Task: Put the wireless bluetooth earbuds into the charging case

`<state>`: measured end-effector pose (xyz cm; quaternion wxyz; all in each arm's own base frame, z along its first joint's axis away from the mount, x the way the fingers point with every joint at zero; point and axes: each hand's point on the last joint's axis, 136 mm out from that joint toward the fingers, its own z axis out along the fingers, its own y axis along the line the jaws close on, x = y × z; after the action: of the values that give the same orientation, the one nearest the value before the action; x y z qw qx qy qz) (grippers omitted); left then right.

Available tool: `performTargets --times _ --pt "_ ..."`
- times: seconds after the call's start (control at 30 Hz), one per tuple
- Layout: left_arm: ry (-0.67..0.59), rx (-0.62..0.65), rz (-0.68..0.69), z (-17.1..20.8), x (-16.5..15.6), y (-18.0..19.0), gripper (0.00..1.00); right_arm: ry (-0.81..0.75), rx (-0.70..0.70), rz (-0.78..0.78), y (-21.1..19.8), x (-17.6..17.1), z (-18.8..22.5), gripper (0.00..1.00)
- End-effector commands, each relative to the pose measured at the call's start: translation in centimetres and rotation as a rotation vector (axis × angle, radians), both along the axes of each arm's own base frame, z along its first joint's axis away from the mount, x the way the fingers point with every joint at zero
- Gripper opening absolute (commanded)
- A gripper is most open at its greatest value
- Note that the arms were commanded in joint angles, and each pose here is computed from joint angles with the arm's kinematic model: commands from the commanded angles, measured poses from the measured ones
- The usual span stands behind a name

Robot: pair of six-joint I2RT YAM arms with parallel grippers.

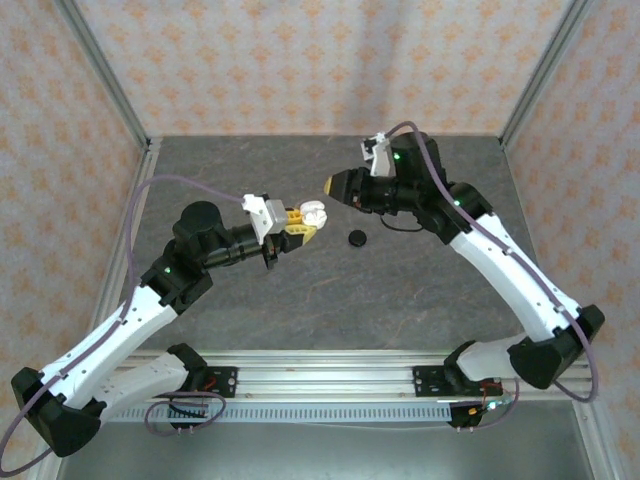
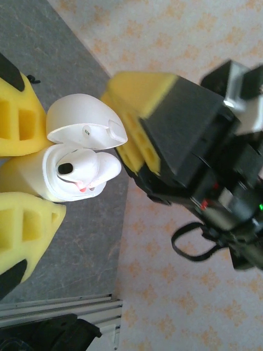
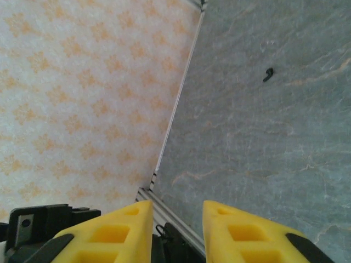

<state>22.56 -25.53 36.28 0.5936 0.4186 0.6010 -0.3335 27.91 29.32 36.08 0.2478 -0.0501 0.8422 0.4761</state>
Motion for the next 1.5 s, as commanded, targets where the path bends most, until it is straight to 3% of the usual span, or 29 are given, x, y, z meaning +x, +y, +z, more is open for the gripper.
performTargets --times 0.0,0.47,1.03,1.47 --pt "-0.019 -0.001 -0.056 0.9 -1.1 -0.4 0.00 0.003 0.052 0.100 1.1 -0.9 1.0 0.28" --pt "0.038 -0.035 -0.010 1.0 0.6 -0.7 0.00 -0.023 0.111 0.269 1.5 -4.2 1.9 0.21" --pt "0.067 -0.113 0.009 1.9 2.1 -1.1 0.00 -0.134 0.069 0.246 -0.8 -6.1 2.5 0.20" --pt "0.079 -0.103 -0.003 1.6 2.4 -1.5 0.00 -0.180 0.055 0.214 -1.3 -5.6 2.9 0.20"
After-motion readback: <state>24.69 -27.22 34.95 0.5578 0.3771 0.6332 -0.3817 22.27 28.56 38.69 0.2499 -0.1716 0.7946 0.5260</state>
